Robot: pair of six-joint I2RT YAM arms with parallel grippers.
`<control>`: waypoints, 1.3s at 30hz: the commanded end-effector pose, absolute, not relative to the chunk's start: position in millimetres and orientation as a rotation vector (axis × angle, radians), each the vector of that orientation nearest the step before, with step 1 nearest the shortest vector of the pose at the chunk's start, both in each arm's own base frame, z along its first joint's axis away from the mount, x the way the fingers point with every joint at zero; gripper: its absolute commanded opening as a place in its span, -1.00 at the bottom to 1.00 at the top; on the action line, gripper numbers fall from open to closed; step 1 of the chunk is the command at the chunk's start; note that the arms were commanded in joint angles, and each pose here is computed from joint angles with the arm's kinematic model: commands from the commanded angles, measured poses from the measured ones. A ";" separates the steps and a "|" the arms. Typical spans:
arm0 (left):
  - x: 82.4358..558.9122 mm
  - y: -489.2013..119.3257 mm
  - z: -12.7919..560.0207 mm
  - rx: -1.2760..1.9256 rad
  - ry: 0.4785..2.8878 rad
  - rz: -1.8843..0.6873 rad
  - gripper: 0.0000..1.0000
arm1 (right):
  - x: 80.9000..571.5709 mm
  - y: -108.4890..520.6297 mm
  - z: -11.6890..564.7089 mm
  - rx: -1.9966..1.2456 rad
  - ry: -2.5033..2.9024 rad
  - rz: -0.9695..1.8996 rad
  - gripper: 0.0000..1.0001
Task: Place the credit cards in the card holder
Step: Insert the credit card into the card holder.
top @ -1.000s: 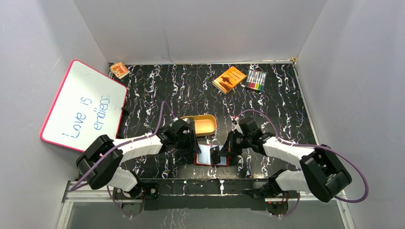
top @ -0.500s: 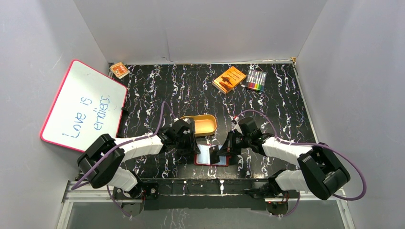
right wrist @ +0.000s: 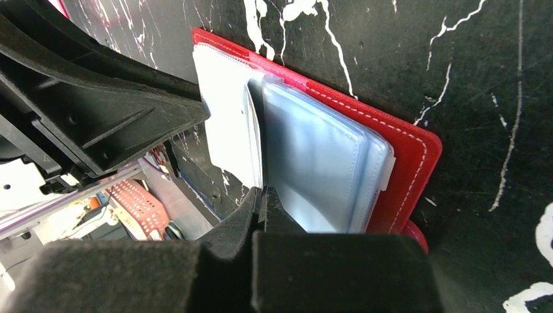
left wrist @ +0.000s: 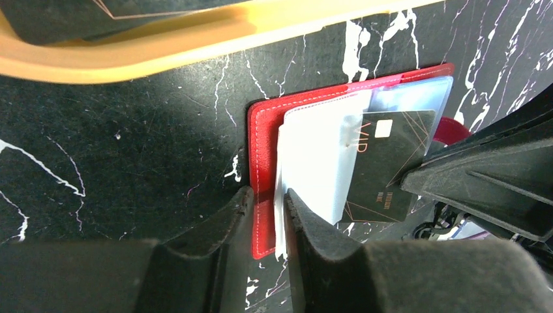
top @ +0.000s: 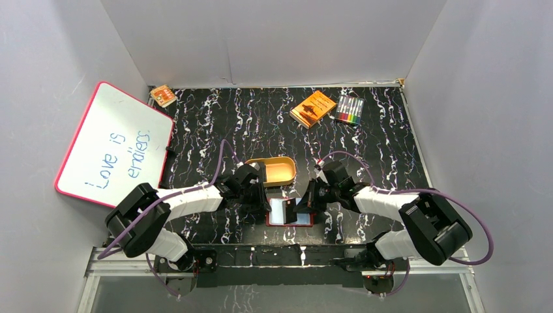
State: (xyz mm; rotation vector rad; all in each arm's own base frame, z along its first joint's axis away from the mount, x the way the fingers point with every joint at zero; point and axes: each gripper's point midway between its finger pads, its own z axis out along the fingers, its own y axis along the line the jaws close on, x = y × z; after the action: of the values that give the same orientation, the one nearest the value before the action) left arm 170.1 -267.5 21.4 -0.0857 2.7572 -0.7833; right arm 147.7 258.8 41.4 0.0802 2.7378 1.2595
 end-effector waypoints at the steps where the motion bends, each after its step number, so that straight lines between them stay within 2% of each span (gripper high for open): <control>1: 154.7 -252.7 4.7 -0.074 2.829 -0.709 -0.59 | 154.1 258.8 37.2 0.124 2.709 1.221 -1.00; 13: 151.3 -253.4 2.9 -0.073 2.840 -0.725 -0.75 | 148.4 259.7 28.8 0.181 2.707 1.219 -1.00; 39: 147.5 -248.3 -3.8 -0.059 2.857 -0.701 -0.97 | 153.9 271.2 20.5 0.277 2.680 1.180 -1.00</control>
State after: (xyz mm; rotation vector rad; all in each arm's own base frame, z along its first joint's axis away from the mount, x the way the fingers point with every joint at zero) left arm 166.7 -265.8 16.6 -0.0826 2.7593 -0.7990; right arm 149.3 274.9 30.0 0.2560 2.6844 1.2454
